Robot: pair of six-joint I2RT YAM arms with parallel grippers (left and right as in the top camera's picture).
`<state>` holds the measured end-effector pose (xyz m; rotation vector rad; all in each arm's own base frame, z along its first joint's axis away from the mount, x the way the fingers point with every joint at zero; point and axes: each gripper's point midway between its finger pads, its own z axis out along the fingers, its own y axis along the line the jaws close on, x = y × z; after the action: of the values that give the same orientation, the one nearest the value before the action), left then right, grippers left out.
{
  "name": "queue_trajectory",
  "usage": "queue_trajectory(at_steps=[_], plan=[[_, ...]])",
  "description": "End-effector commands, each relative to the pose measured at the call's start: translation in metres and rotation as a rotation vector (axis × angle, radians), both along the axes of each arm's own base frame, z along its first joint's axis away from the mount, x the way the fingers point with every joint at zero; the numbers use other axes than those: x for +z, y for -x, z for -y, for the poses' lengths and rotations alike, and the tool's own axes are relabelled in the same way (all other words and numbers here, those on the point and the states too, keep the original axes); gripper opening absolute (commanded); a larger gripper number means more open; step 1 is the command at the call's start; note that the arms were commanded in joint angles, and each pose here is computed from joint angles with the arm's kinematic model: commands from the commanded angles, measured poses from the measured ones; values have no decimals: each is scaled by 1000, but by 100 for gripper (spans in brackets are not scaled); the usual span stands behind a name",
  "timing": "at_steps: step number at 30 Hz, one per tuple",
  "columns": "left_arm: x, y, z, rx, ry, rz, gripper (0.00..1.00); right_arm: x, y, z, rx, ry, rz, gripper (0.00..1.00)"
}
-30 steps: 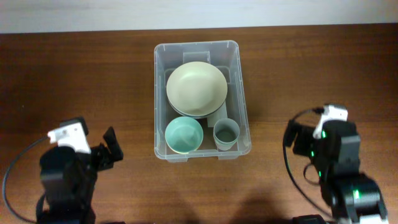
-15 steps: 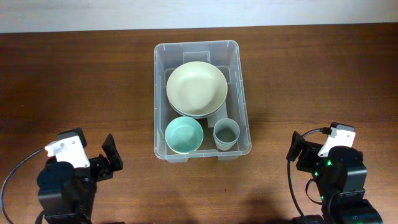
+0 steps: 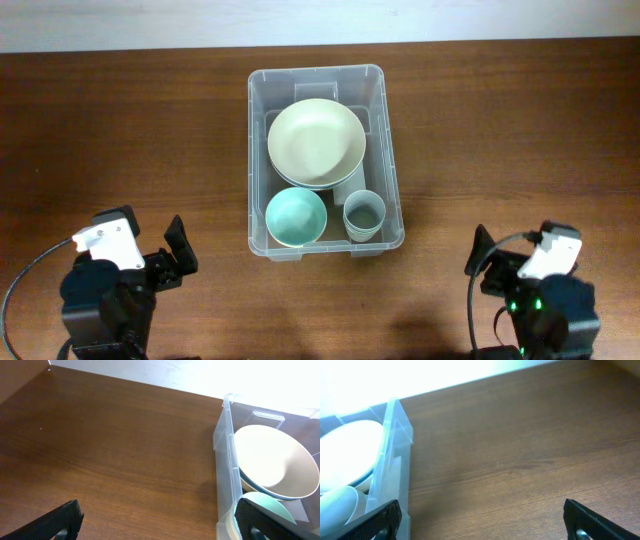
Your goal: Pack container
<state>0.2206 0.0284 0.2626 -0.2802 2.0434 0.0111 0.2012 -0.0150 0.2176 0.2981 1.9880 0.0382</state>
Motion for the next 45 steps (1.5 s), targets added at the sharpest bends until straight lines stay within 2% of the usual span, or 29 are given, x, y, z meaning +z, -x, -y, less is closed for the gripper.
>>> queue_trajectory(at_steps=[1,4,7,10,15,23,45], plan=[[-4,0,2,-14,0,-8,100,-19,10,-6,34,-29,52,99],[-4,0,2,-14,0,-8,100,-26,12,-11,63,-46,132,99],[-4,0,2,-14,0,-8,100,-25,-3,-15,81,-44,185,99],[-4,0,2,-15,0,-8,100,-13,-23,-16,95,-3,331,99],[-4,0,2,-15,0,-8,100,-21,-44,-18,106,43,519,99],[-4,0,2,-14,0,-8,100,-61,-45,-19,117,61,363,99],[-4,0,2,-15,0,-8,100,-61,-45,-19,117,61,360,99]])
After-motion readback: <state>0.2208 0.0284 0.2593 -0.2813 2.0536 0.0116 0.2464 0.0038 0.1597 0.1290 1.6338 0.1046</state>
